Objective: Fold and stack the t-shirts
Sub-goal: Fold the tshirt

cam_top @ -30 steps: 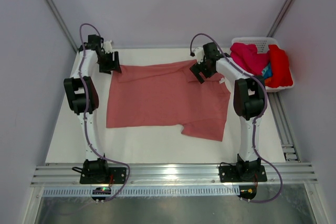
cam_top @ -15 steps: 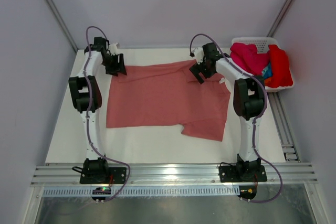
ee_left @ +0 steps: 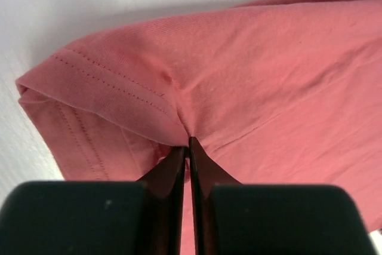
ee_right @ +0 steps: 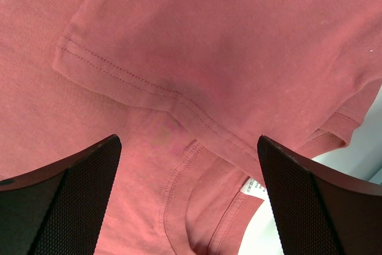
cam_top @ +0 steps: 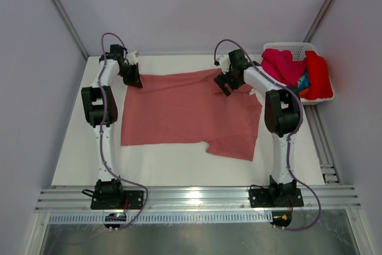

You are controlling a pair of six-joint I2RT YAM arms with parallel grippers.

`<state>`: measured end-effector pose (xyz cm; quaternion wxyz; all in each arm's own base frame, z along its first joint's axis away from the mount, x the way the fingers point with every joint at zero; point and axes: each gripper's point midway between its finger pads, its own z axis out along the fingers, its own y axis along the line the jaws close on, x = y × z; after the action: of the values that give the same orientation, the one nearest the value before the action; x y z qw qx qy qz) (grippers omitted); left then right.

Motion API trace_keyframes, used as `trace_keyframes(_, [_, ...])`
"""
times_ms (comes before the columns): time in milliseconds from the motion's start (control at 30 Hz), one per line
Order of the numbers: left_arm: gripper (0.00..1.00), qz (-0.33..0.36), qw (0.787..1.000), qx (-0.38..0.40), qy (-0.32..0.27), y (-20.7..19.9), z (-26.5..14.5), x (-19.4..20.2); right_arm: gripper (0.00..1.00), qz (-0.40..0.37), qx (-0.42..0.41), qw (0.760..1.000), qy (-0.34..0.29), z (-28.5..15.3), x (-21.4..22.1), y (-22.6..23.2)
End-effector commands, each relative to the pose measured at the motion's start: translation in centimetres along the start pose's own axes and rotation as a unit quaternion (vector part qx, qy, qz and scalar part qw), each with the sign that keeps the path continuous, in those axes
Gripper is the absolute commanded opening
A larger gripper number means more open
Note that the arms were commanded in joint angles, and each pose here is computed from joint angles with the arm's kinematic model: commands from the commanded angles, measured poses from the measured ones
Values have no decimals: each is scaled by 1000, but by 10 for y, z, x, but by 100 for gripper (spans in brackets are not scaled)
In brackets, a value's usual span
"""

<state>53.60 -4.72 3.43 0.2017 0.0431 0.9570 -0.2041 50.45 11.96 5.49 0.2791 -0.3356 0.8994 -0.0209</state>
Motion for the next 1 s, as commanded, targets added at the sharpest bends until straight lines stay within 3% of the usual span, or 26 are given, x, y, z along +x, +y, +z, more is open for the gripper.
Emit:
trace_keyframes(0, [0, 16, 999, 14, -25, -10, -10, -17, 99, 2, 3, 1000, -9, -3, -8, 3])
trace_keyframes(533, [0, 38, 997, 6, -70, -24, -56, -42, 99, 1, 2, 1000, -6, -3, -5, 5])
trace_keyframes(967, [0, 30, 997, 3, -75, -26, -93, -36, 99, -2, 2, 1000, -7, -6, -4, 5])
